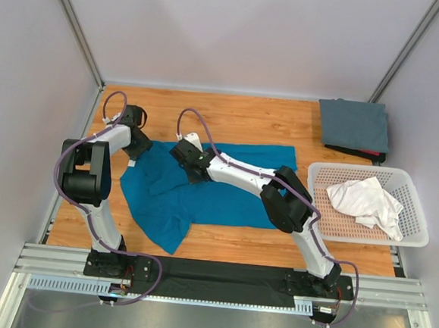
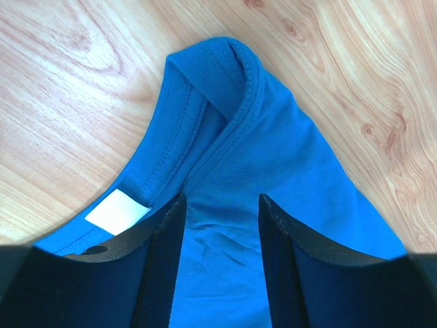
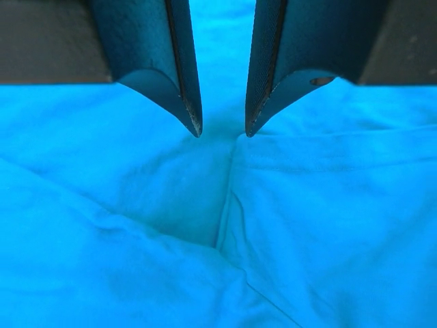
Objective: Fold and stack the t-shirts
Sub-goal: Fold the tshirt
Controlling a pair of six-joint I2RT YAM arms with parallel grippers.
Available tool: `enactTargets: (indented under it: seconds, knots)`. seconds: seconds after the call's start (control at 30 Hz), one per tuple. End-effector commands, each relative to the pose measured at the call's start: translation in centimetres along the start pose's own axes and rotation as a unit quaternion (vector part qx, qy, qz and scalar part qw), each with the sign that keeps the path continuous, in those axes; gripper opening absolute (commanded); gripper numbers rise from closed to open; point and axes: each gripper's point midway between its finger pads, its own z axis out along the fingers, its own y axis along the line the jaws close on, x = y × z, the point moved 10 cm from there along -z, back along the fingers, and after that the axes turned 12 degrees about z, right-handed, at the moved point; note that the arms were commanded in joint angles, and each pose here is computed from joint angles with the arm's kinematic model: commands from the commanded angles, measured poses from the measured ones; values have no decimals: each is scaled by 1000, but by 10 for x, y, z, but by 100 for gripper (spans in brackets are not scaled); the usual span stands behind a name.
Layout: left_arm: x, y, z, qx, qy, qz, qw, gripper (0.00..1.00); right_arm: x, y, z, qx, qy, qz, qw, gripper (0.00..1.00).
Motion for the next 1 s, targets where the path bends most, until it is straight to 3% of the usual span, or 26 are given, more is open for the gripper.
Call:
enactTargets:
  seconds: [0.0,0.13,0.3,0.5,0.57,0.67,0.77,0.97]
  knots:
    - [1,4,4,-20,4,4,1000,54,-35,7,-44,-57,-53,25,997,33]
    - [-1,2,-1,-9,0,2,1000,54,-55,23,-59,-129,-62,14,990,35]
    - [-4,5,-2,-1,2,-7,1000,54,-50,58,-57,-269,-14,-32,963,37]
    - [-4,8,2,10,13,-15,1000,54,-18,82,-51,-273,-36,-149,950,47]
    - [-3,8,2,11,13,-16,1000,54,-18,74,-43,-184,-50,-126,973,49]
    - [-1,9,3,11,11,-16,1000,54,-23,56,-39,-125,-8,-51,991,48]
    - [-1,9,3,13,10,-17,1000,54,-20,34,-35,-132,37,48,989,48]
    - [0,10,1,18,4,-19,1000,54,-29,5,-27,-80,-9,110,991,51]
